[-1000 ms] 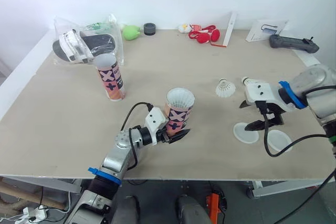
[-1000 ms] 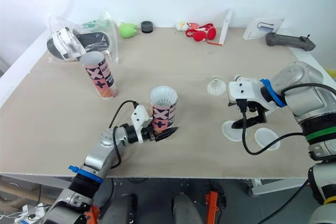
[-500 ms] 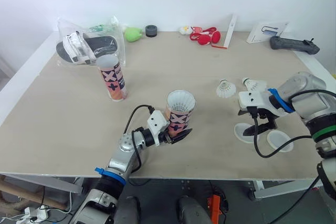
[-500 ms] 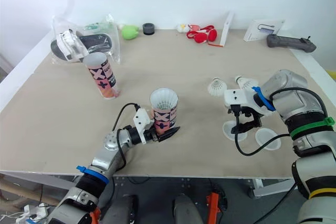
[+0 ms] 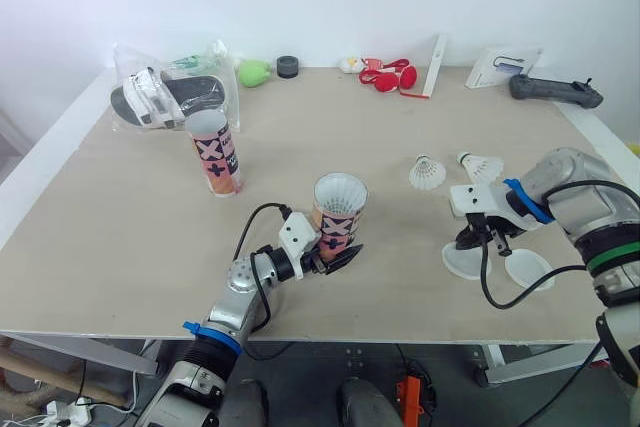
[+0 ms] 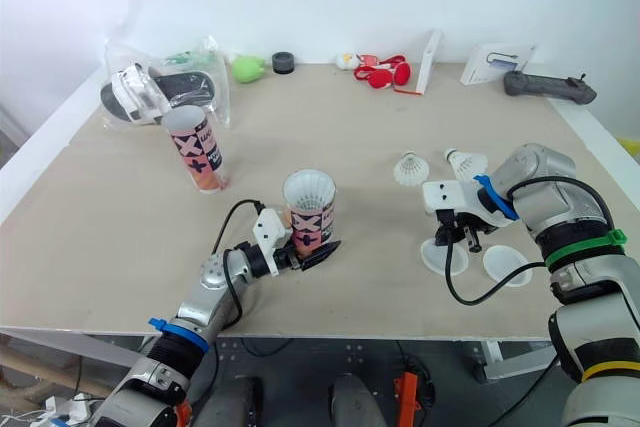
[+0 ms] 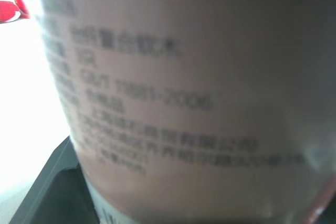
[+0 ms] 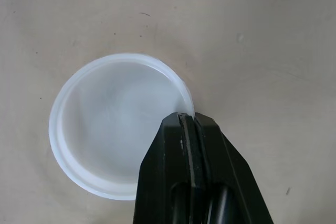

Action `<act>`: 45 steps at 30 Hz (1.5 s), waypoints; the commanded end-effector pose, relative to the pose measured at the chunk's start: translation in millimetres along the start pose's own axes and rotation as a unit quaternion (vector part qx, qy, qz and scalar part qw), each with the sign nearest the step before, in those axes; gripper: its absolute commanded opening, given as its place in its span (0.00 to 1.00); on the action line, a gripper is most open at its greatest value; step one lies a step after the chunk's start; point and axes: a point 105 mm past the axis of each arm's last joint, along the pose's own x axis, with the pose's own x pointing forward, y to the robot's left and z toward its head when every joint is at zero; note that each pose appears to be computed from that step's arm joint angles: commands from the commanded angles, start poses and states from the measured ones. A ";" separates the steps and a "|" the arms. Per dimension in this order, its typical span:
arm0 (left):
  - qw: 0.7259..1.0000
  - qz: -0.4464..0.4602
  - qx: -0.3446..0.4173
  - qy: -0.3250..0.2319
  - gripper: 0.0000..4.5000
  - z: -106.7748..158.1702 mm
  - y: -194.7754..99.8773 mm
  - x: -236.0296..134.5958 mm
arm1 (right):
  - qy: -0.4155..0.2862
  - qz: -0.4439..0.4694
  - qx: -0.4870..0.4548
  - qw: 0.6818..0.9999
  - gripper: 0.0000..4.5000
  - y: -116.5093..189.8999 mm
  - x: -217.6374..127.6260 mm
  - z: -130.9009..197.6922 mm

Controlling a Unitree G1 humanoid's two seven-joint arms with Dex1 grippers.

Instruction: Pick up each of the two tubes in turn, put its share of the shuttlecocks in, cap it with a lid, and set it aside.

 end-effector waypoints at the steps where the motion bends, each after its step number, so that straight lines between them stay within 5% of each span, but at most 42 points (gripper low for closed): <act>1: 0.999 0.001 -0.024 0.030 0.81 -21.4 -6.9 -5.0 | -0.039 0.011 -0.022 0.999 0.01 2.8 -12.4 23.4; 4: 0.999 0.000 -0.023 0.029 0.81 -21.0 -6.8 -4.3 | -0.071 -0.006 -0.036 0.997 0.01 -0.9 -30.8 44.3; 12: 0.999 0.001 -0.025 0.030 0.81 -22.1 -6.0 -2.7 | -0.303 -0.053 -0.153 0.939 0.01 1.9 -140.2 177.6; 17: 0.999 0.000 -0.028 0.030 0.81 -23.0 -7.1 -0.6 | -0.334 -0.030 -0.200 0.920 0.01 9.9 -147.9 216.2; 31: 0.999 0.009 -0.025 0.034 0.81 -25.5 -4.4 -1.9 | -0.243 -0.009 -0.268 0.932 0.01 0.5 -98.3 233.2; 45: 0.999 0.011 -0.024 0.035 0.81 -25.1 -2.9 -3.1 | -0.210 -0.004 -0.262 0.942 0.01 -4.6 -85.9 223.6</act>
